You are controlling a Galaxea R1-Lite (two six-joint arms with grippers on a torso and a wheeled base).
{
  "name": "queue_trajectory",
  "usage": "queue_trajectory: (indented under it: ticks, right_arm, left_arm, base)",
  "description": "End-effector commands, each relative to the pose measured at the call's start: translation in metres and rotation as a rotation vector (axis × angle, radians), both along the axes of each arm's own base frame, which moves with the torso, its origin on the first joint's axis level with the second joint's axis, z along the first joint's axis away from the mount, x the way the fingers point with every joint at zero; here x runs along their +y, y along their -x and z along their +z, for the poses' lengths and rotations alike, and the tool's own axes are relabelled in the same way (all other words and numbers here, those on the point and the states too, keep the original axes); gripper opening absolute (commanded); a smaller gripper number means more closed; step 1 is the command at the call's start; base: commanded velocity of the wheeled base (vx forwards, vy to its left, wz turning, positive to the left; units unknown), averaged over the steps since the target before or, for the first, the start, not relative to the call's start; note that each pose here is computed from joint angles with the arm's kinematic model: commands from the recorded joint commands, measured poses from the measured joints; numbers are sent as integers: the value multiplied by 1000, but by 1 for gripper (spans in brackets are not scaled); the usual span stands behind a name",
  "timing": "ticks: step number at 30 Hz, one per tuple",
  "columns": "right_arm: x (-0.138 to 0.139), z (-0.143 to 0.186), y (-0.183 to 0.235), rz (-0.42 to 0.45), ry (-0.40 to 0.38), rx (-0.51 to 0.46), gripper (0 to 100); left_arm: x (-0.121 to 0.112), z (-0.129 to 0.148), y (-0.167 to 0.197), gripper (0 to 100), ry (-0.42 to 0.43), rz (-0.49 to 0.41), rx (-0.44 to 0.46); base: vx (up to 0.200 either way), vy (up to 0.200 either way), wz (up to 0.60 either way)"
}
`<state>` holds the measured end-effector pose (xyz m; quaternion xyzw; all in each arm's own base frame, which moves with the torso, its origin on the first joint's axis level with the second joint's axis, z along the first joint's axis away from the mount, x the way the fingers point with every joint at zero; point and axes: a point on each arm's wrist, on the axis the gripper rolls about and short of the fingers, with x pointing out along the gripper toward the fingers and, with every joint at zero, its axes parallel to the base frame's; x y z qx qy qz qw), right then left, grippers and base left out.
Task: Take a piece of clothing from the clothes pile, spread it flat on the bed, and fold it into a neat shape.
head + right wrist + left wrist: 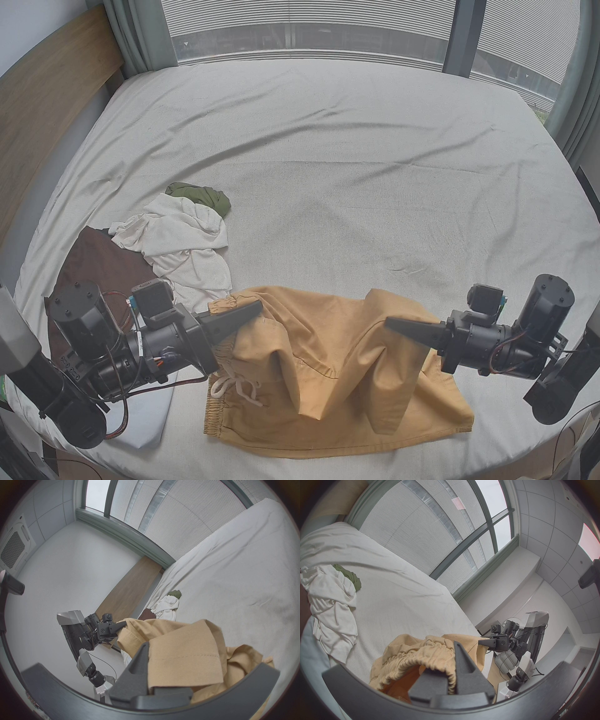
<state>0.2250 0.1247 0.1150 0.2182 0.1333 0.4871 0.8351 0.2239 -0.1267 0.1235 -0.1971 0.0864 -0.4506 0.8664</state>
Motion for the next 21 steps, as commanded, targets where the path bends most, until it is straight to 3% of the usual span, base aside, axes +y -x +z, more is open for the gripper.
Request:
queue_trajectory:
  ticks: [1,21]
  right_arm:
    - [-10,7,-2,-29,-11,-26,0]
    - [-40,22,-16,-109,-41,-77,0]
  left_arm:
    - [5,3,0,0,6,15,-11]
    - [17,2,-7,0,3,62,-9]
  base:
    - [0,0,0]
    - [0,0,0]
